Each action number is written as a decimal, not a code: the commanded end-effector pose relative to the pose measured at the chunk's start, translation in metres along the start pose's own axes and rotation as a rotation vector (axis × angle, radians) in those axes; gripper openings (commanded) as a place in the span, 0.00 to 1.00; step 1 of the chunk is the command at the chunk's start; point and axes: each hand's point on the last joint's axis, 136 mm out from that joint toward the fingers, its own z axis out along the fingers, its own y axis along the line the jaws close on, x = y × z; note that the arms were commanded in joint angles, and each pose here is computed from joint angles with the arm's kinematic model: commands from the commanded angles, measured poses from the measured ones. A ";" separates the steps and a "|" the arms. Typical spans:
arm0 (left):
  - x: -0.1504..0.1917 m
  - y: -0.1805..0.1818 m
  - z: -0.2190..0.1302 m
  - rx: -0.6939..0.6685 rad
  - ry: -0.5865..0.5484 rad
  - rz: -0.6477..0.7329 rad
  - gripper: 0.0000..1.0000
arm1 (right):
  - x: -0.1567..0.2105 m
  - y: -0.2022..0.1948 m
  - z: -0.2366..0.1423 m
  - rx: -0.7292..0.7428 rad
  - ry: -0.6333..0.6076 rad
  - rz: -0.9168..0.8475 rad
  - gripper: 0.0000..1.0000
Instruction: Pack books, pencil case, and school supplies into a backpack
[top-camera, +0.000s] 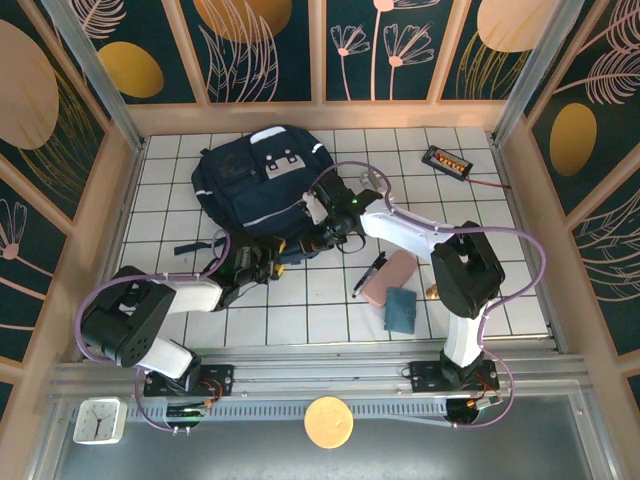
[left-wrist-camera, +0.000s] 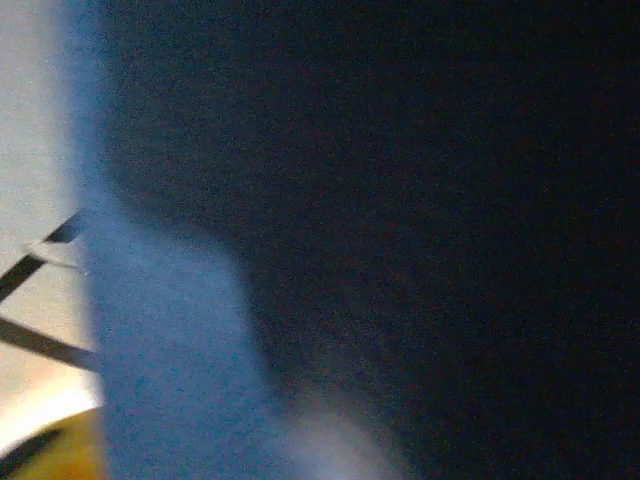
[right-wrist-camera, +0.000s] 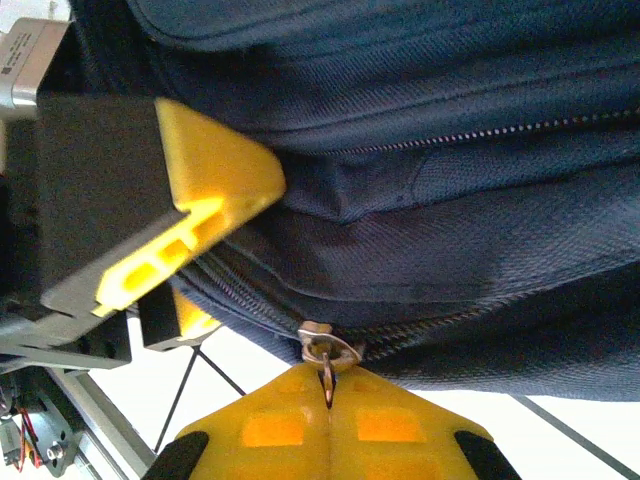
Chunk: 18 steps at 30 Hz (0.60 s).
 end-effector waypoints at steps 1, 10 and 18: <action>-0.008 -0.009 -0.009 0.065 -0.036 -0.022 0.00 | 0.005 0.008 -0.017 -0.006 -0.008 -0.024 0.00; -0.047 -0.013 -0.063 -0.091 0.036 0.336 0.00 | 0.003 -0.081 -0.032 0.201 -0.020 0.083 0.00; -0.064 -0.035 -0.074 -0.141 0.113 0.490 0.00 | -0.038 -0.109 -0.039 0.136 -0.112 0.138 0.00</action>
